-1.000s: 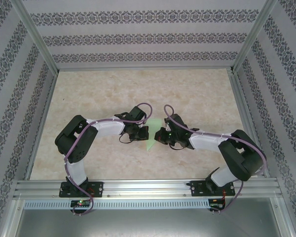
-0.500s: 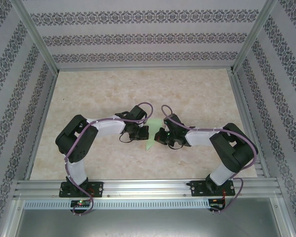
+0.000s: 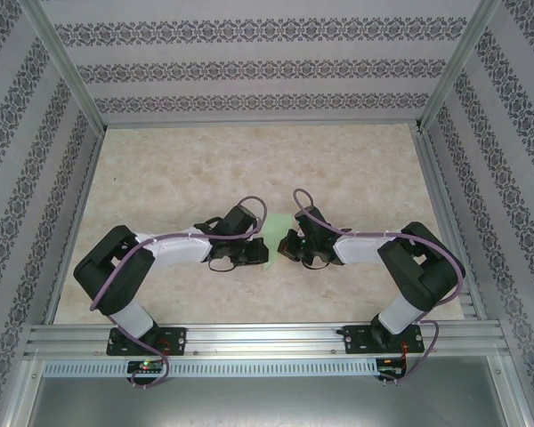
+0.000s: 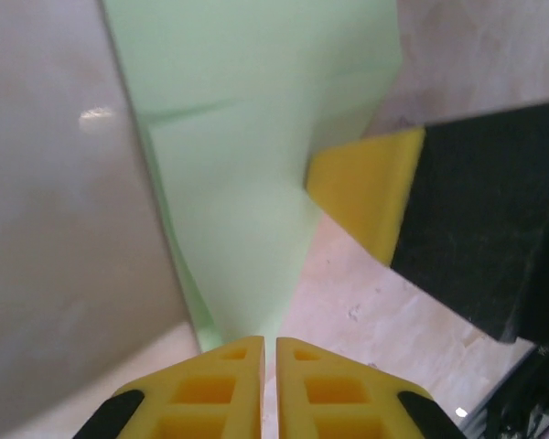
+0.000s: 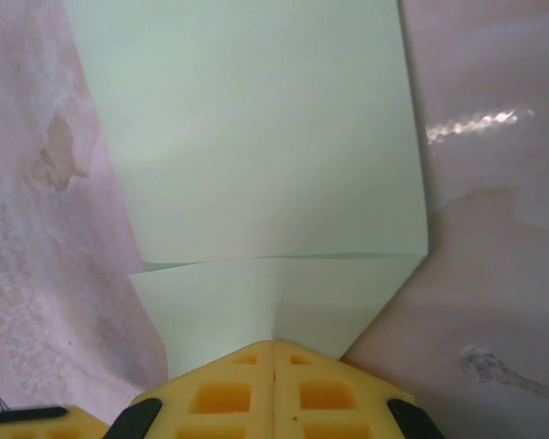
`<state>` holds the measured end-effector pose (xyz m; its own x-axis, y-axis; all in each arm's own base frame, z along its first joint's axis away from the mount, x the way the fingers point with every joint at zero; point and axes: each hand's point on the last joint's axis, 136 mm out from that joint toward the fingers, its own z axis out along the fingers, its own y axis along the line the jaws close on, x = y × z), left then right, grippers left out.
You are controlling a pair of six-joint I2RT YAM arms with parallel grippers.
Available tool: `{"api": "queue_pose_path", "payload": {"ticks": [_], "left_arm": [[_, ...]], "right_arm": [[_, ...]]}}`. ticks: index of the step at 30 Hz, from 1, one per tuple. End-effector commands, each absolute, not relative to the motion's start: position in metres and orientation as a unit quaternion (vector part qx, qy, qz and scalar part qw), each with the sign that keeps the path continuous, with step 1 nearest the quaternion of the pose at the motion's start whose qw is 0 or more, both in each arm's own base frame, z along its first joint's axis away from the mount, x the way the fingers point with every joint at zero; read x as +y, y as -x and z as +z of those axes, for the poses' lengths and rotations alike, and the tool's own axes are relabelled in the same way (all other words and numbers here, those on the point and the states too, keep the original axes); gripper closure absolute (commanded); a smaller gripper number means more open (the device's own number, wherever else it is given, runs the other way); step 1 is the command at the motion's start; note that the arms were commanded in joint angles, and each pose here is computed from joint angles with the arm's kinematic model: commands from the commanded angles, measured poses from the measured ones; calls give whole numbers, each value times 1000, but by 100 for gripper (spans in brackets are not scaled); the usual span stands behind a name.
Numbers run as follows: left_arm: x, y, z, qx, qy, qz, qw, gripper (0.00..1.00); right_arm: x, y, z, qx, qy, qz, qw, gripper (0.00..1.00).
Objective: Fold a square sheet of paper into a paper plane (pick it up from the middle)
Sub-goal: Fold the paper at the center of the table.
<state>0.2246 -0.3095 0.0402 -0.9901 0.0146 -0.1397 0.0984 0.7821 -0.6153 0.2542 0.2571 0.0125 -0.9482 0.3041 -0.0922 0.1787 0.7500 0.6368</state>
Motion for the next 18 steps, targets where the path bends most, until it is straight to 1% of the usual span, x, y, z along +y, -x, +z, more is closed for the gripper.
{"api": "queue_pose_path", "payload": {"ticks": [1,4,9,18], "left_arm": [[-328,-224,43,929,-24,-363,62,91],[-326,-224,34,934,-20,-352,58,93],[-322,-221,20,941,-15,-336,45,95],[-295,-208,-1,959,-5,-281,35,98]], "right_arm": [[248,-250,2,938,-145,300,95,100],[247,-249,-1,939,-148,297,92,100],[246,-247,-4,940,-151,294,88,100],[239,-248,-8,943,-154,282,89,100]]}}
